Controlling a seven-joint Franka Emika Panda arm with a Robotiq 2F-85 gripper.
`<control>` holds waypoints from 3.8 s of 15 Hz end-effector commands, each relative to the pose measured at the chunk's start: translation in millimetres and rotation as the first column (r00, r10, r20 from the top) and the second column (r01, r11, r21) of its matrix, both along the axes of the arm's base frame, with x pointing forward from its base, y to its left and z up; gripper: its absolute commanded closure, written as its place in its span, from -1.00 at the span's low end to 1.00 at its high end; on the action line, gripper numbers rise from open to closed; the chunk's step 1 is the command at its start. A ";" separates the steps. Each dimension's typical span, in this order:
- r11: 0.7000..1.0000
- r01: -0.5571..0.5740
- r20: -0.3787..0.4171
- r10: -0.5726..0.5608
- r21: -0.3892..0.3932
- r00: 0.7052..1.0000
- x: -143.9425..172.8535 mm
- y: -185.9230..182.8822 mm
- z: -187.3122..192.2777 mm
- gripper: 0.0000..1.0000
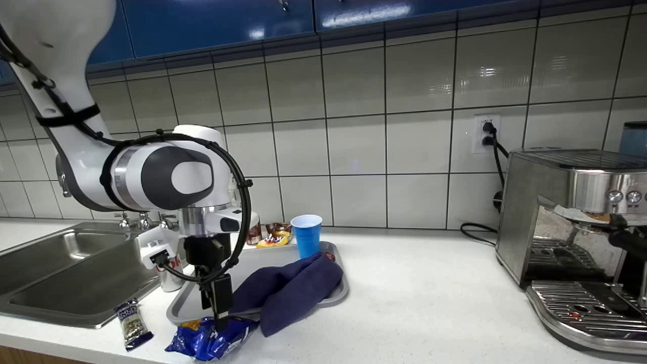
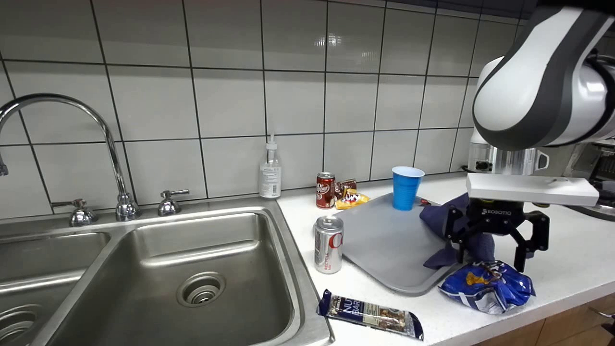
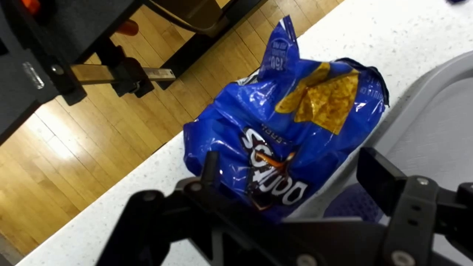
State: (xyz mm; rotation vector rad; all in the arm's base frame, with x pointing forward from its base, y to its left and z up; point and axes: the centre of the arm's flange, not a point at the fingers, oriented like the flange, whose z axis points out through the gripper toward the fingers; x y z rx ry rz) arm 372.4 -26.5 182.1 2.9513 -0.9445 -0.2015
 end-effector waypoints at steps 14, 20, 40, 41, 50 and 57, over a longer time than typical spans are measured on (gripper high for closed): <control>1.000 0.020 0.016 -0.020 -0.019 1.000 0.9 0.5 3.0 1.00; 1.000 0.001 -0.002 -0.001 -0.003 1.000 -5.8 -2.2 16.4 1.00; 0.997 -0.050 0.137 0.042 0.054 0.990 23.7 6.3 94.7 1.00; 0.997 -0.057 0.141 0.048 0.059 0.989 24.9 8.3 97.3 1.00; 0.988 -0.147 0.135 0.138 0.056 0.981 29.1 47.2 95.5 1.00; 0.985 -0.165 0.133 0.158 0.048 0.979 47.4 63.7 89.1 1.00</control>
